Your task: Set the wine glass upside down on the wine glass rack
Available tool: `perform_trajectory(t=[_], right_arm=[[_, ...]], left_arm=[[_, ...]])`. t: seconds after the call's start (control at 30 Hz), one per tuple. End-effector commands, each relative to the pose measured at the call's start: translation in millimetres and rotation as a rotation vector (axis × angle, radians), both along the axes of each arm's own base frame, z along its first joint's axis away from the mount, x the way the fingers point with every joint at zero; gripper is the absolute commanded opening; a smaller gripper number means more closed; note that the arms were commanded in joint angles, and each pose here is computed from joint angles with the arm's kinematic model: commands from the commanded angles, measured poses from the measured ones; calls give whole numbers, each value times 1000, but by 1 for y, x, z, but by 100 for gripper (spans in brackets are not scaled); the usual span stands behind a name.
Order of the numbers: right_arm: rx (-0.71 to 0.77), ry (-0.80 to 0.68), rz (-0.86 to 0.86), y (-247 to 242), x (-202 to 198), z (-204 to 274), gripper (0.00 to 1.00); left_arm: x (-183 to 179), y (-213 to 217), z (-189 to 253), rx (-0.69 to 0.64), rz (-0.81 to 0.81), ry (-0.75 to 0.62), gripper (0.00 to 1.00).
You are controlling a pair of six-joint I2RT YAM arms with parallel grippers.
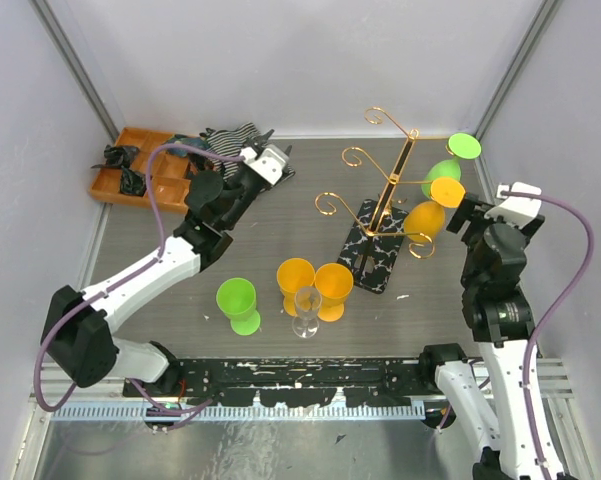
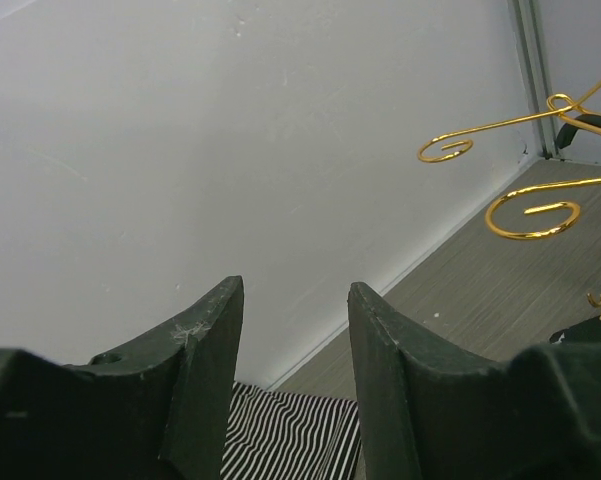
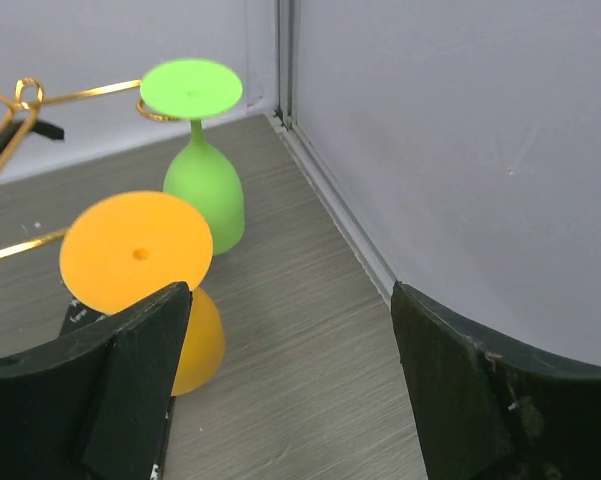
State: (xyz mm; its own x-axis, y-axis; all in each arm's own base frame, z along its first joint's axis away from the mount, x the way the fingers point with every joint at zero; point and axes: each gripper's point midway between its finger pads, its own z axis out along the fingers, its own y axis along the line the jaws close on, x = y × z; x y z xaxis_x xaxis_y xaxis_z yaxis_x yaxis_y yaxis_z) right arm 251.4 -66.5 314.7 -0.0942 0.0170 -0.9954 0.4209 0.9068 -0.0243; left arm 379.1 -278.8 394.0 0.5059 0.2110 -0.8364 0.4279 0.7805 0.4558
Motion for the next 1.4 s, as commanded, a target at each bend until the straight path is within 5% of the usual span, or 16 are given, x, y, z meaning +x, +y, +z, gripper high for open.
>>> perform_trajectory(t=[0.0,0.27,0.6,0.83,1.37], right_arm=[[36,-103,-24,-3,-10,52,87],[62,-154,293,52,26,122,83],[90,-138,715,132,47,161,77],[138,65,880,196,54,123,75],[168,474,1099,297,-42,24,69]], left_arm=[[-6,12,0,-31,24,32,53],[-14,43,6,-90,128,146,56],[-20,87,6,-165,272,479,63],[-30,95,-10,-134,294,663,70],[-37,94,-54,-175,291,883,73]])
